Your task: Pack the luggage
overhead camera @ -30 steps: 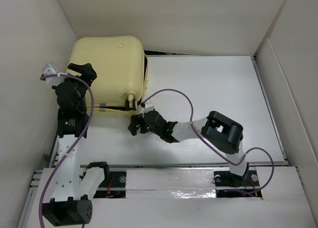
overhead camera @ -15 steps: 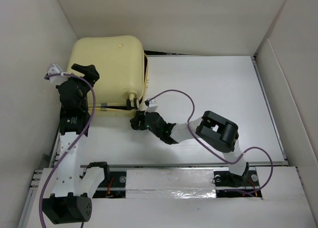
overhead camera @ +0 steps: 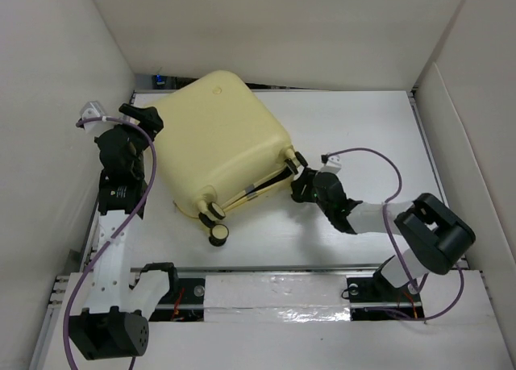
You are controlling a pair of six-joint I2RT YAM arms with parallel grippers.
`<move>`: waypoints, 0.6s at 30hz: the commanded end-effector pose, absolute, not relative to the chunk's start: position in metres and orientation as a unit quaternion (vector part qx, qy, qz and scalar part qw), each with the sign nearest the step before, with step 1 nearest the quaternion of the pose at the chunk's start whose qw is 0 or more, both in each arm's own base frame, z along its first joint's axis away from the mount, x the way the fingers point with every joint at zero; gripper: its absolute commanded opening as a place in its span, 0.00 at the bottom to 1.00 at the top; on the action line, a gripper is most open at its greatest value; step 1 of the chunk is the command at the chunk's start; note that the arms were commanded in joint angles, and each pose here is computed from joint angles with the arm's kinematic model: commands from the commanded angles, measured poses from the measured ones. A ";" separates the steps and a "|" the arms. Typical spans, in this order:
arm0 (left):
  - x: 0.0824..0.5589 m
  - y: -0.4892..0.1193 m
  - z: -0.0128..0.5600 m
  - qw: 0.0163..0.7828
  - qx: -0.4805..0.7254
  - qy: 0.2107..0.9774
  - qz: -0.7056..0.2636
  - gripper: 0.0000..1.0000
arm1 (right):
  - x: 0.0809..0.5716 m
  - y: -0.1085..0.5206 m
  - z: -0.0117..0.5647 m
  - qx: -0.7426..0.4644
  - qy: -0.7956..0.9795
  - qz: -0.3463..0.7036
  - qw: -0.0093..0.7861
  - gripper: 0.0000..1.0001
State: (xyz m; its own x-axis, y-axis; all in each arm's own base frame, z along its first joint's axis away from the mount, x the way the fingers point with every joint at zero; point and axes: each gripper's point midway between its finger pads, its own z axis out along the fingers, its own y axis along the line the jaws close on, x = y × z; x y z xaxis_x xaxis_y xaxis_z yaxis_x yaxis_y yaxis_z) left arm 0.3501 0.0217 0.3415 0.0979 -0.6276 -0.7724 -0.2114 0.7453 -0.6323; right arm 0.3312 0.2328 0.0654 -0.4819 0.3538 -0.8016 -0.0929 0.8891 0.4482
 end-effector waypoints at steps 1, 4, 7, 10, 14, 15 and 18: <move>0.351 0.029 0.337 0.669 -0.339 0.645 -0.147 0.72 | 0.343 0.224 0.116 0.103 0.791 0.251 0.548 0.24; 0.365 0.029 0.327 0.649 -0.344 0.665 -0.137 0.73 | 0.353 0.190 0.135 0.131 0.782 0.228 0.564 0.40; 0.387 0.032 0.343 0.647 -0.341 0.670 -0.129 0.76 | 0.361 0.158 0.174 0.126 0.766 0.216 0.592 0.64; 0.417 0.044 0.334 0.632 -0.349 0.682 -0.116 0.77 | 0.346 0.156 0.199 0.104 0.773 0.218 0.586 0.77; 0.468 0.055 0.333 0.611 -0.346 0.704 -0.105 0.77 | 0.318 0.178 0.208 0.053 0.779 0.240 0.577 0.57; 0.487 0.060 0.304 0.584 -0.345 0.730 -0.089 0.77 | 0.313 0.183 0.203 0.045 0.782 0.245 0.571 0.31; 0.518 0.063 0.279 0.550 -0.328 0.764 -0.080 0.77 | 0.293 0.206 0.184 0.006 0.799 0.272 0.537 0.01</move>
State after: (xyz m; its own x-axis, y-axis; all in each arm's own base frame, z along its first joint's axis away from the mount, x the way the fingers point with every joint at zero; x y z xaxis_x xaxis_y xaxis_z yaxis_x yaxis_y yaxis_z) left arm 0.5025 0.0603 0.2921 -0.0938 -0.6198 -0.7791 -0.4150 0.7357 -0.5353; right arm 0.3116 0.1785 0.1944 -0.3449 0.3633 -0.8655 -0.1788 0.8797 0.4406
